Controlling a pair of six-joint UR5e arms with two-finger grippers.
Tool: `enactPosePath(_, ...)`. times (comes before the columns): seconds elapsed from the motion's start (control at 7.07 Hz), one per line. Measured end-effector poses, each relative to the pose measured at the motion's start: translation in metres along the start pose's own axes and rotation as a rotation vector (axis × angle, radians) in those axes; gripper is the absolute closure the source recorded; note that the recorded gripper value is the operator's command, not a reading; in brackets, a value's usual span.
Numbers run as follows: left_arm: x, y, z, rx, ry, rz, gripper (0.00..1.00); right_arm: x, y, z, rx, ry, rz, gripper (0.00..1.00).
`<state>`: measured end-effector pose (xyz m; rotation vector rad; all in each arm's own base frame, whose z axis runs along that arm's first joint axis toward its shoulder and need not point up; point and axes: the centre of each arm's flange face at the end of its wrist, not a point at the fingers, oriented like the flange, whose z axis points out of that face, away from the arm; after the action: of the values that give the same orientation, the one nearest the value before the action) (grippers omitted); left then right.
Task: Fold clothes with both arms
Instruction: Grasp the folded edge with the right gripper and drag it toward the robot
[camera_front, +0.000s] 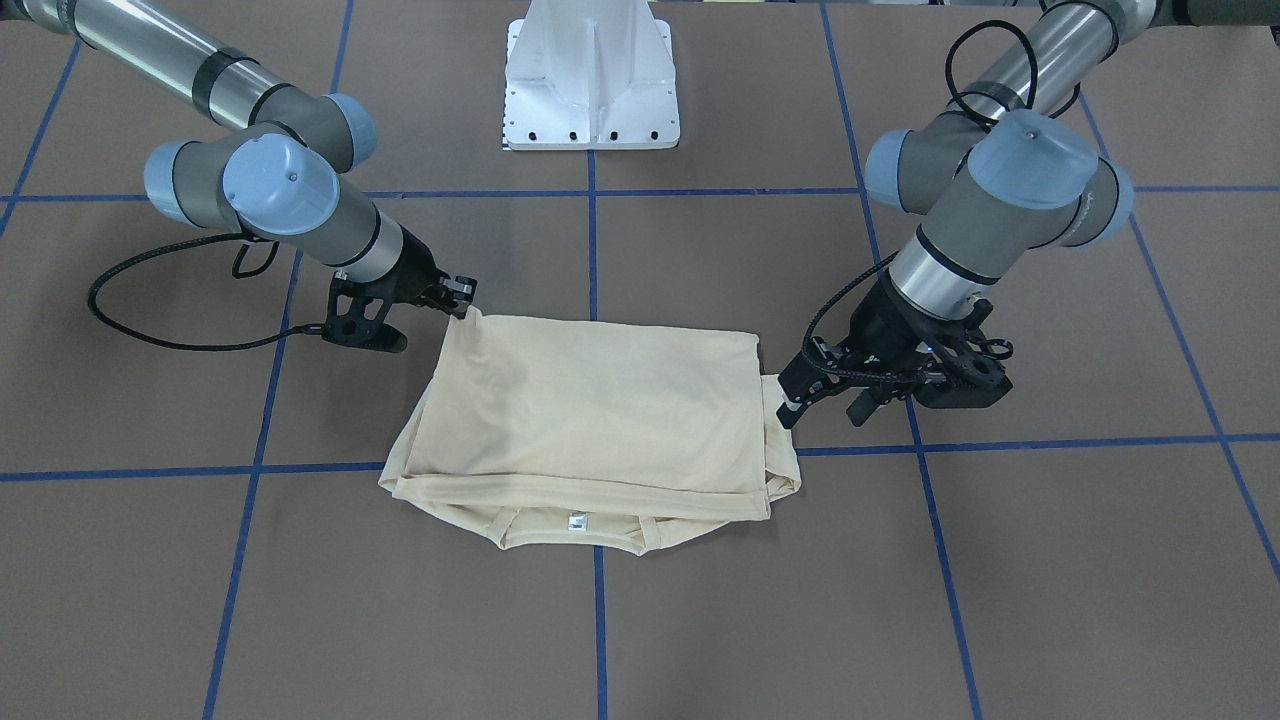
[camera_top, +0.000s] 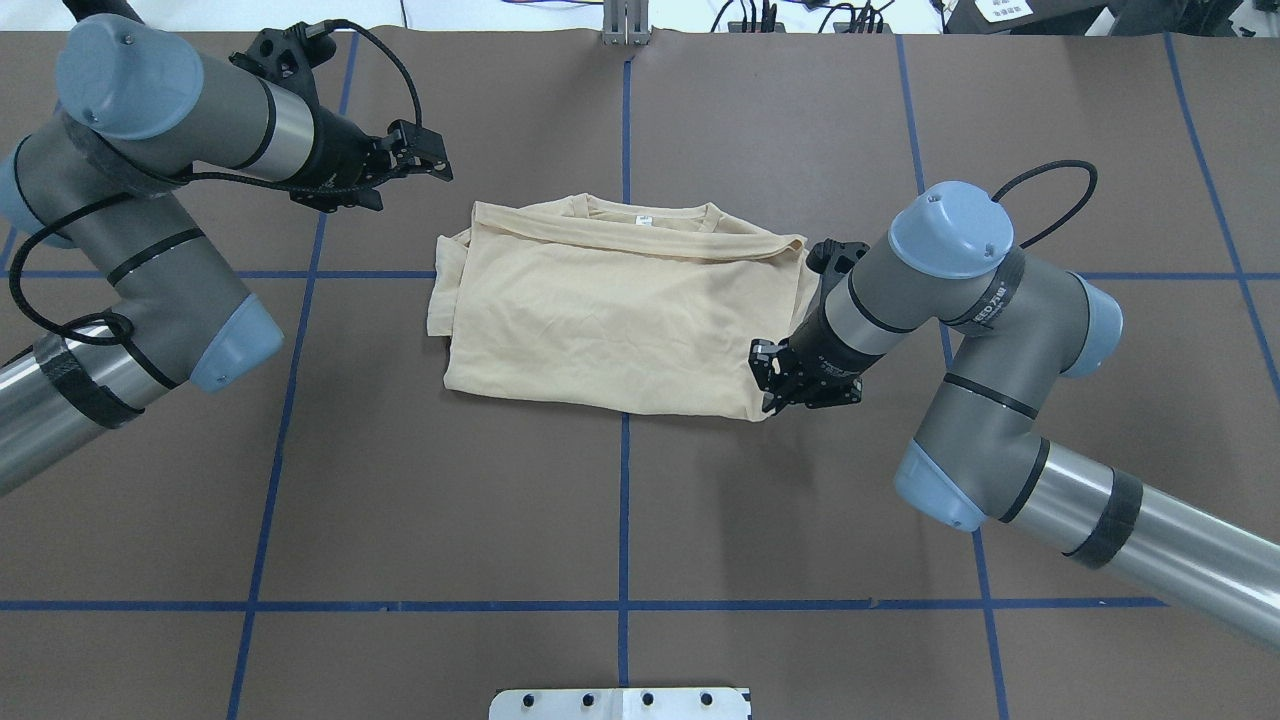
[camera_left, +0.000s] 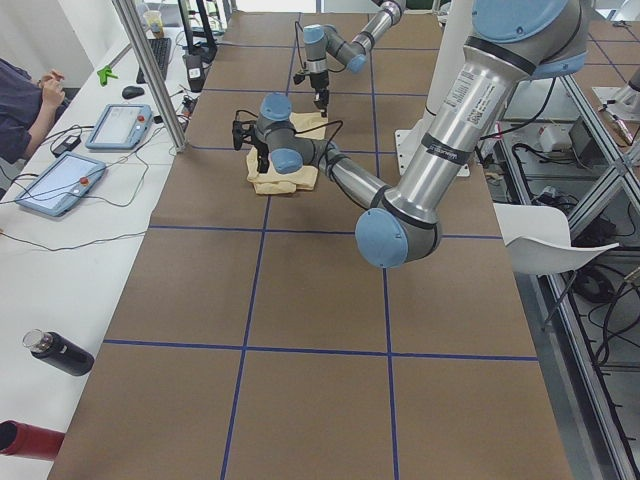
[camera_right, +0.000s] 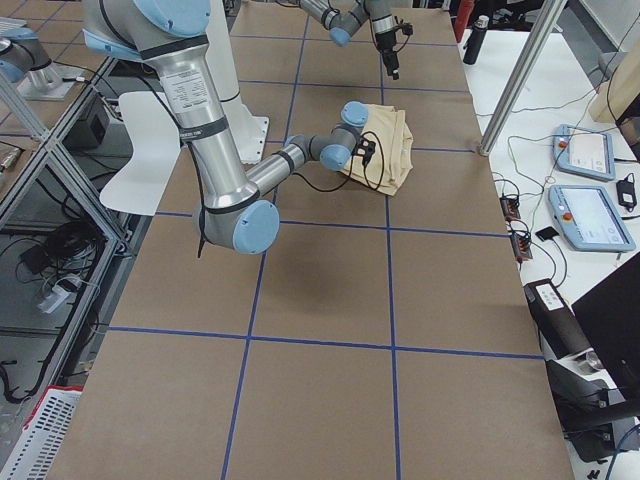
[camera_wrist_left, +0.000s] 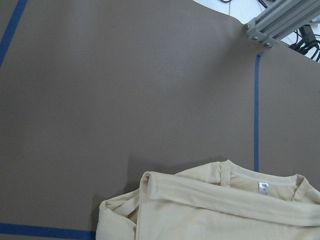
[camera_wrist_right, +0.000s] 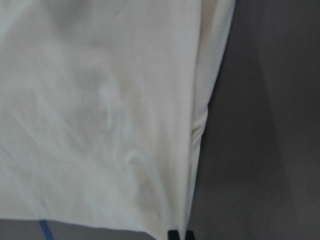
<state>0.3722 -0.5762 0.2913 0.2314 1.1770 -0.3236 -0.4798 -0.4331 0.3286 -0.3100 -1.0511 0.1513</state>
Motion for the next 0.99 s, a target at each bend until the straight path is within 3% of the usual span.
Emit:
enactPosePath(0.28, -0.003, 0.000, -0.001, 0.000, -0.001, -0.001, 0.01, -0.014, 0.055, 0.020, -0.122, -0.001, -0.035, 1.00)
enactPosePath(0.71, -0.014, 0.006, -0.008, 0.002, -0.004, -0.002, 0.01, -0.049, 0.146, 0.064, -0.272, 0.011, -0.019, 1.00)
enactPosePath(0.85, -0.021, 0.007, -0.008, 0.000, -0.011, -0.005, 0.01, -0.068, 0.178, 0.075, -0.314, 0.013, 0.010, 0.94)
enactPosePath(0.99, -0.029, 0.008, -0.006, -0.002, -0.022, -0.010, 0.01, -0.084, 0.203, 0.081, -0.346, 0.016, 0.038, 0.01)
